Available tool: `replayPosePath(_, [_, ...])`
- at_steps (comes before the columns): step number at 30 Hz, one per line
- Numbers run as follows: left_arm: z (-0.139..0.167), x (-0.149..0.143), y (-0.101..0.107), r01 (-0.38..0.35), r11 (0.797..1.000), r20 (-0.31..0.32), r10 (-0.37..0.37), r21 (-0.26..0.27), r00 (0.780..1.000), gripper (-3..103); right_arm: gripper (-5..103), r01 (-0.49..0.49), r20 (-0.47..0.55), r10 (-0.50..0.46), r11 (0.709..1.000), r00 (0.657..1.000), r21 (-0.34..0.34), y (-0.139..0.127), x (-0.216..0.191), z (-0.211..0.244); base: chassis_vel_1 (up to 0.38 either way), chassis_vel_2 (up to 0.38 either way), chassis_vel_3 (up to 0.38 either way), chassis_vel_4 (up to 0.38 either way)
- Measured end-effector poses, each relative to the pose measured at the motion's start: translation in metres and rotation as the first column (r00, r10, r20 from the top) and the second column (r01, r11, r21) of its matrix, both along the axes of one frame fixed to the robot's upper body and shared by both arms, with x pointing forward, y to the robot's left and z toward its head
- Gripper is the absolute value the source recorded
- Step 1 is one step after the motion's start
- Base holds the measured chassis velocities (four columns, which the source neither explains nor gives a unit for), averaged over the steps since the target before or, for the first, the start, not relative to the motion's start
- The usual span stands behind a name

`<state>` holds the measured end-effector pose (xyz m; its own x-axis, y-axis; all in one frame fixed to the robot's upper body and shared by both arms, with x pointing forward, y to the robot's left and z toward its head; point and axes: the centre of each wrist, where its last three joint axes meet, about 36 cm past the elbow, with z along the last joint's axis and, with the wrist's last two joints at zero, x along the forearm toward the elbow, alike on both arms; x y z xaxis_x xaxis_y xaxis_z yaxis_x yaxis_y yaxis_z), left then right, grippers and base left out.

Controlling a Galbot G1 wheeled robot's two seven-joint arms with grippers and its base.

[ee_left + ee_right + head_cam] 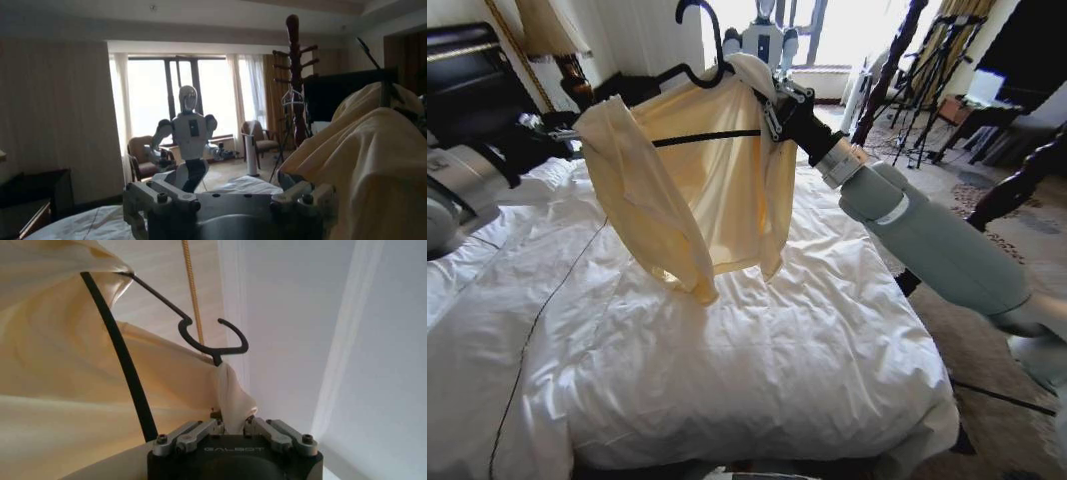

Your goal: Pick up the clothes from the bed and hang them on the clothes hanger.

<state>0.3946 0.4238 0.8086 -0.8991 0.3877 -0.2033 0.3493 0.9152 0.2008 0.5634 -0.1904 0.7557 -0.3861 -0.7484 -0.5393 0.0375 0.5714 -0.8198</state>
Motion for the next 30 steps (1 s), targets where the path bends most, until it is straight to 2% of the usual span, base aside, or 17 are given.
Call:
replayPosePath(15, [0.022,-0.006,-0.008,0.009,1.000,0.012,-0.009,0.024,1.000,100,7,-0.010,-0.042,0.008,0.999,0.999,-0.043,0.017,0.008,-0.039,0.000,0.000,0.000,0.000])
replayPosePath(22, [0.035,-0.010,-0.015,0.015,0.999,0.021,-0.016,0.040,1.000,100,7,-0.027,-0.047,0.025,0.999,0.999,-0.029,0.034,0.011,-0.049,0.000,0.000,0.000,0.000])
replayPosePath(26, [0.038,-0.011,-0.014,0.003,1.000,0.023,-0.004,0.031,1.000,100,7,-0.022,-0.041,0.022,1.000,0.999,-0.006,0.037,0.014,-0.045,0.000,0.000,0.000,0.000])
replayPosePath(30, [0.040,-0.014,-0.011,-0.033,0.999,0.039,0.033,-0.008,0.999,100,7,0.008,-0.037,-0.008,1.000,0.999,0.002,0.027,0.020,-0.040,0.000,0.000,0.000,0.000])
